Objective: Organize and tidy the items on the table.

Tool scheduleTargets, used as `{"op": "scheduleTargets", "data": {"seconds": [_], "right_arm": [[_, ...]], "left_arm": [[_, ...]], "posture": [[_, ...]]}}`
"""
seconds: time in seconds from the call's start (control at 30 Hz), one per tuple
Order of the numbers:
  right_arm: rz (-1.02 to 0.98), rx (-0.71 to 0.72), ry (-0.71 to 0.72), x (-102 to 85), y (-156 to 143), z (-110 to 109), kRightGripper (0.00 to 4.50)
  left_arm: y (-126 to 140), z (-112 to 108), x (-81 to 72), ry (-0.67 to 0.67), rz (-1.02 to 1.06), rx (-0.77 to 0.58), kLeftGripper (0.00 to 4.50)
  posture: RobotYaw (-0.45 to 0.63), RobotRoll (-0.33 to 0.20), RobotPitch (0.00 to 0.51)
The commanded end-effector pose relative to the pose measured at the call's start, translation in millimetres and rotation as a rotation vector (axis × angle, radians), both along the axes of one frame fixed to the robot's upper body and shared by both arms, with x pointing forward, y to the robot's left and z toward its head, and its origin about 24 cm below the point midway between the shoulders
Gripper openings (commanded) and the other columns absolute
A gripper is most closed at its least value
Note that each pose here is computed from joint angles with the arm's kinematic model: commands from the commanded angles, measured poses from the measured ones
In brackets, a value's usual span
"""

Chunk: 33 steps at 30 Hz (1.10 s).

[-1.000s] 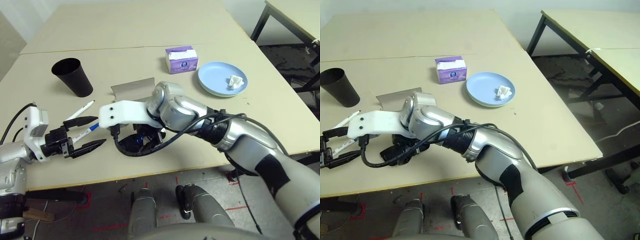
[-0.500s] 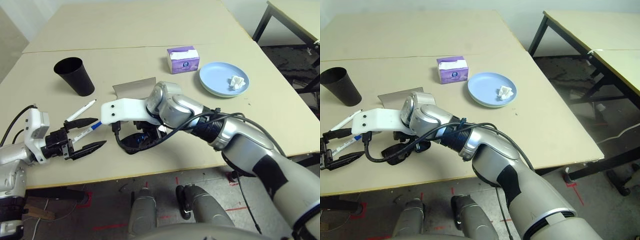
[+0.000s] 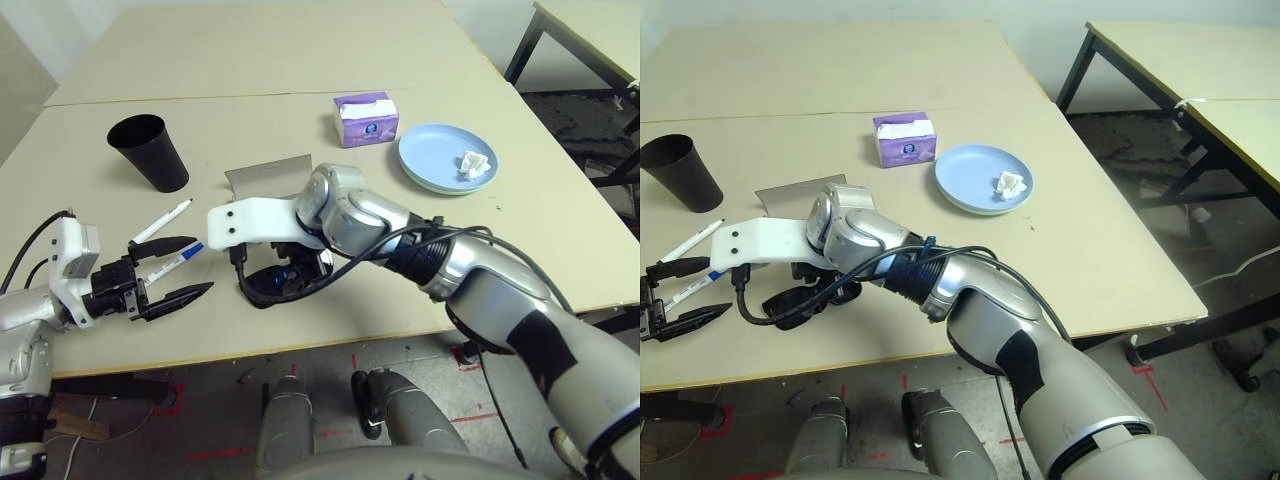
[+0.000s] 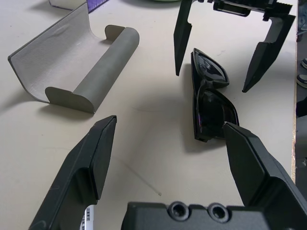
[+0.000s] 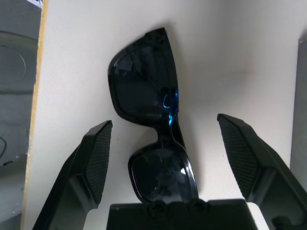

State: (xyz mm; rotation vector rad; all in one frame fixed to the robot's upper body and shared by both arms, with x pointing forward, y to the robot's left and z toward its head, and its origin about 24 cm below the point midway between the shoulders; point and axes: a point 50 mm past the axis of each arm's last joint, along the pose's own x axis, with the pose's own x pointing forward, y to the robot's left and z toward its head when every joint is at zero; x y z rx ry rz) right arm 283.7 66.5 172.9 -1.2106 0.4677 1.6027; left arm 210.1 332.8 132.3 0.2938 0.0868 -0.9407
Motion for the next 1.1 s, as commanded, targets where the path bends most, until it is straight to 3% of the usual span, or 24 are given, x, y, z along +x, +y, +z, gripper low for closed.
{"op": "scheduleTargets", "data": {"seconds": [0.03, 0.6, 0.73, 1.0, 1.1], "right_arm": [[0.023, -0.019, 0.002, -2.4, 0.1, -4.9, 4.48], [0.039, -0.023, 0.031, -7.8, -0.7, -11.6, 4.48], [0.042, -0.02, 0.044, -9.1, -0.9, -11.0, 3.23], [0.048, -0.01, 0.053, -9.8, -1.4, -5.6, 0.21], [0.052, -0.006, 0.055, -10.2, -1.4, -2.7, 0.05]], "left_arm": [[-1.5, -1.9, -1.1, 0.016, -0.007, 0.005, 4.5], [-3.3, -0.3, -1.4, 0.006, -0.008, -0.002, 4.5], [-4.9, -0.2, -1.8, 0.004, -0.009, -0.008, 4.5], [-6.6, 6.8, -0.4, -0.028, 0.004, -0.031, 4.5], [-7.4, 10.8, 0.8, -0.047, 0.012, -0.045, 4.5]], "posture": [[0.04, 0.0, 0.169], [0.05, 0.0, 0.175], [0.06, 0.0, 0.179], [0.07, 0.0, 0.175], [0.08, 0.0, 0.176]]}}
